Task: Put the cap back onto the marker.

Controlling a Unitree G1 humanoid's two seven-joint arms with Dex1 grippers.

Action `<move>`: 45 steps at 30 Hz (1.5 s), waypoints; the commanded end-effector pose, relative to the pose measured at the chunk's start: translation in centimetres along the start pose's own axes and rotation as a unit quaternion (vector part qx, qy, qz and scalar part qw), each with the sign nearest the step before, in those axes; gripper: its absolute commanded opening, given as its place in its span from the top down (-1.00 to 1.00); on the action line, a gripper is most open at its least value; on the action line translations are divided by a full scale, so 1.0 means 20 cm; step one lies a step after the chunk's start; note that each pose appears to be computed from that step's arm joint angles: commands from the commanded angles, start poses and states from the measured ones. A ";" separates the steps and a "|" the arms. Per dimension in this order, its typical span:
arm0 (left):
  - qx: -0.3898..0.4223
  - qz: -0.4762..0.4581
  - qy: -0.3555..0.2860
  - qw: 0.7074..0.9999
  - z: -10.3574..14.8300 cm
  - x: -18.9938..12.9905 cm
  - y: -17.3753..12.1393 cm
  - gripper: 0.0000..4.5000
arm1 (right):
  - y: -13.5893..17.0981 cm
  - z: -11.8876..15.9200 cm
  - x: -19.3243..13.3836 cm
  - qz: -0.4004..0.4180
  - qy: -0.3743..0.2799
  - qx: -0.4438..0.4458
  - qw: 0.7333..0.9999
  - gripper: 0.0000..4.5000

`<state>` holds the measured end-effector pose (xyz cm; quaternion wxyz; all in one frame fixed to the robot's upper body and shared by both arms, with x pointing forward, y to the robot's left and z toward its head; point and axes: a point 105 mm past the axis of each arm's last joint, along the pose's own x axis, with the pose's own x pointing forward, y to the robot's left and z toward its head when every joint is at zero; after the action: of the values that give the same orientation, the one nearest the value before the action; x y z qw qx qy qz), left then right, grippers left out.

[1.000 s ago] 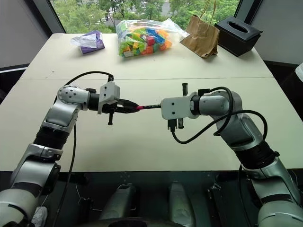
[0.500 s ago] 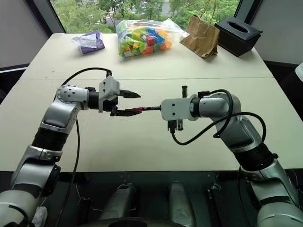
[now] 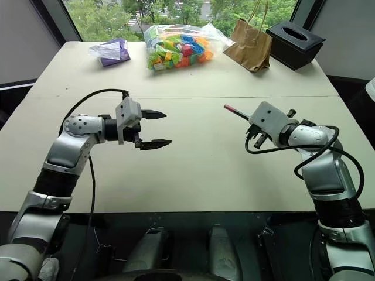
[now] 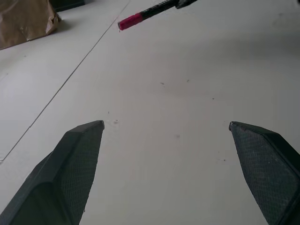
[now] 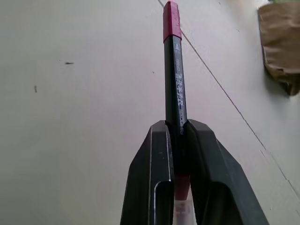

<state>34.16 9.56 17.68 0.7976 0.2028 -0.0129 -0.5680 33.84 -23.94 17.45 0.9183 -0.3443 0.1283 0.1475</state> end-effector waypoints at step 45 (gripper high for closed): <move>-0.013 -0.103 -0.066 0.992 0.16 0.19 -0.03 -1.00 | -0.26 -0.14 -0.40 -0.125 0.050 0.143 0.980 -0.98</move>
<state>34.02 5.35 18.52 0.7425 0.1392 -0.0170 -0.6550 29.12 -32.27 19.16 0.9610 -0.2128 0.1732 -0.0334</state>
